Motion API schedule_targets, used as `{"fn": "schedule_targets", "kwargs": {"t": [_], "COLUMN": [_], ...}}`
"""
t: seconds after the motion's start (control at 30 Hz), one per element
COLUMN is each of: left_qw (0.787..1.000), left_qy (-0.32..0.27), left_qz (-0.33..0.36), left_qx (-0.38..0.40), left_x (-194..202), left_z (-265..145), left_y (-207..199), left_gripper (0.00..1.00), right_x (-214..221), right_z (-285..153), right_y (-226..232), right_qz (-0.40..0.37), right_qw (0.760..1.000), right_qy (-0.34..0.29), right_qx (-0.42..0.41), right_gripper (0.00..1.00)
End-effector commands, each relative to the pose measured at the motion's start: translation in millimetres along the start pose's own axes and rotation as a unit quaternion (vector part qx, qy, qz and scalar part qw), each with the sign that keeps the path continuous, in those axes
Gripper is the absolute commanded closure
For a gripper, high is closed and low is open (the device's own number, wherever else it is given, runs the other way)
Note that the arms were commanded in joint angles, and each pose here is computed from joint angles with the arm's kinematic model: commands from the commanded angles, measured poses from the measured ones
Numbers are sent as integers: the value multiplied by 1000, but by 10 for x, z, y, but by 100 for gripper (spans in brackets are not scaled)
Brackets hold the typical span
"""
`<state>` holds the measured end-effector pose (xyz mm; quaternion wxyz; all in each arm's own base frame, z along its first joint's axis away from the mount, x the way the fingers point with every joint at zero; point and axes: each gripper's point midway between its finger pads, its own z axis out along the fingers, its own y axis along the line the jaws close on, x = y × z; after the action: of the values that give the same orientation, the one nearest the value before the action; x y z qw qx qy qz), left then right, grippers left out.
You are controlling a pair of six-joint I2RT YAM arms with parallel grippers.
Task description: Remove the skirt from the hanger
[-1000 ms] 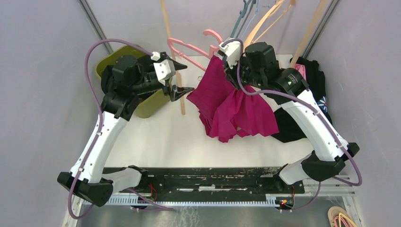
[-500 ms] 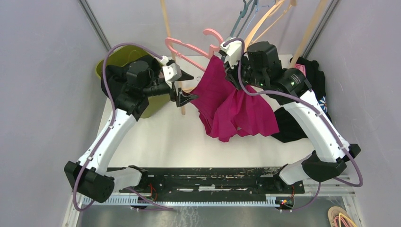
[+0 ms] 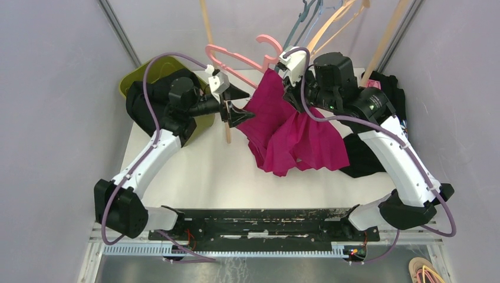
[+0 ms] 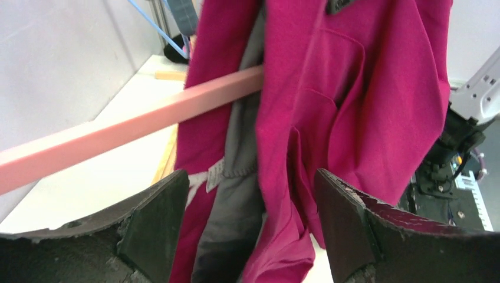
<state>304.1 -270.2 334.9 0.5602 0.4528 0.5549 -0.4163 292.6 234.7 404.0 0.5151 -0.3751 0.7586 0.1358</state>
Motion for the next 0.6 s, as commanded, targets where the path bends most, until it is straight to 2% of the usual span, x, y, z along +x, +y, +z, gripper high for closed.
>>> {"fn": "schedule_targets", "kwargs": {"t": [0.0, 0.13, 0.2, 0.33, 0.43, 0.5, 0.57], "left_qw": [995, 982, 973, 948, 934, 931, 931], "left_qy": [-98, -190, -225, -292, -312, -310, -309], "left_qz": [10, -14, -52, -96, -131, -136, -131], "left_qx": [10, 14, 21, 77, 118, 134, 142], "left_x": [-512, -755, -773, -811, -815, -842, -907], "left_z": [71, 73, 76, 51, 65, 107, 146], "left_y": [5, -1, 10, -89, -119, -147, -191], "left_gripper": [16, 16, 16, 16, 23, 29, 30], "right_x": [-543, -560, -563, -580, -600, -599, -590], "right_z": [-393, -436, -459, -488, -512, -519, -517], "right_y": [-75, -78, -83, -85, -68, -52, -32], "right_qz": [2, 1, 0, 1, 4, 7, 10], "right_qw": [994, 993, 993, 993, 993, 993, 993], "right_qy": [-108, -113, -114, -117, -121, -121, -121], "right_qx": [15, 16, 18, 18, 14, 10, 5], "right_gripper": [99, 99, 99, 99, 99, 99, 99]}}
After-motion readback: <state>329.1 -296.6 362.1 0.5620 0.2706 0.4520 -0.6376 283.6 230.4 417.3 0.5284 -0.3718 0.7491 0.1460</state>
